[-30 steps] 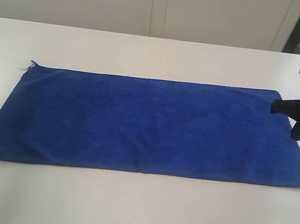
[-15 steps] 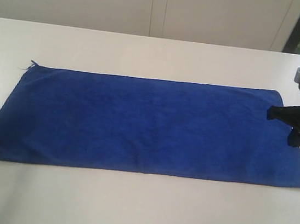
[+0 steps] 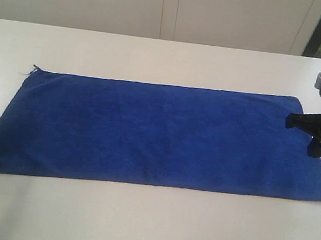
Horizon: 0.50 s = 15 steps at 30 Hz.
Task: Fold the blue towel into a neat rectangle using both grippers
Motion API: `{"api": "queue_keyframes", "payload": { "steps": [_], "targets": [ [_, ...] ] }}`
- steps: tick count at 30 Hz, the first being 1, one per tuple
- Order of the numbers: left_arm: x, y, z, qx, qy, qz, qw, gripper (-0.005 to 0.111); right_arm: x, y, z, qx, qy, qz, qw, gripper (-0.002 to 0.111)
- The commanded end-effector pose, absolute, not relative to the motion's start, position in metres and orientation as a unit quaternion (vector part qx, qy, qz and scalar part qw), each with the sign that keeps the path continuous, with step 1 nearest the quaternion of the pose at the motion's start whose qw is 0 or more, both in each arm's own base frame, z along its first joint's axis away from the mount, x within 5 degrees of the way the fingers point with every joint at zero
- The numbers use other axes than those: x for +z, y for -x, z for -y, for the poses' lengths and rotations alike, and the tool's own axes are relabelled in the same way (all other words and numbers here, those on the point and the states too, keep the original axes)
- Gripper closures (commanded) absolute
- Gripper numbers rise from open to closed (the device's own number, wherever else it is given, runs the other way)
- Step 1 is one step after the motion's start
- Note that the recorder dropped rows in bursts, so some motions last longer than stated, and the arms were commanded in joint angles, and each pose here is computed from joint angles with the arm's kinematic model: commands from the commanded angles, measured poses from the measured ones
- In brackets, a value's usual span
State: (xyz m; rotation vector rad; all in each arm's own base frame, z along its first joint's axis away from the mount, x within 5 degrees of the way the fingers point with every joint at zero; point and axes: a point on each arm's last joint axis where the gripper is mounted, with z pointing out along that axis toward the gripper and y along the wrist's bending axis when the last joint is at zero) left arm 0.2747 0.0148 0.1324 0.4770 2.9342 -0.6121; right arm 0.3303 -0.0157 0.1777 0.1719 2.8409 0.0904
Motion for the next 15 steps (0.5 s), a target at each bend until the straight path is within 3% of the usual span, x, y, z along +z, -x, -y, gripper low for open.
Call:
{"api": "queue_keyframes", "payload": {
  "steps": [1, 15],
  "targets": [
    [0.1262, -0.2680, -0.0148, -0.199, -0.182, -0.963, 0.019, 0.107, 0.1793, -0.3310, 0.0177, 0.030, -0.058, -0.986, 0.151, 0.108],
    [0.1243, -0.2677, -0.0195, -0.172, -0.206, -0.963, 0.017, 0.107, 0.1796, -0.3317, 0.0178, 0.030, -0.058, -0.986, 0.155, 0.108]
  ]
}}
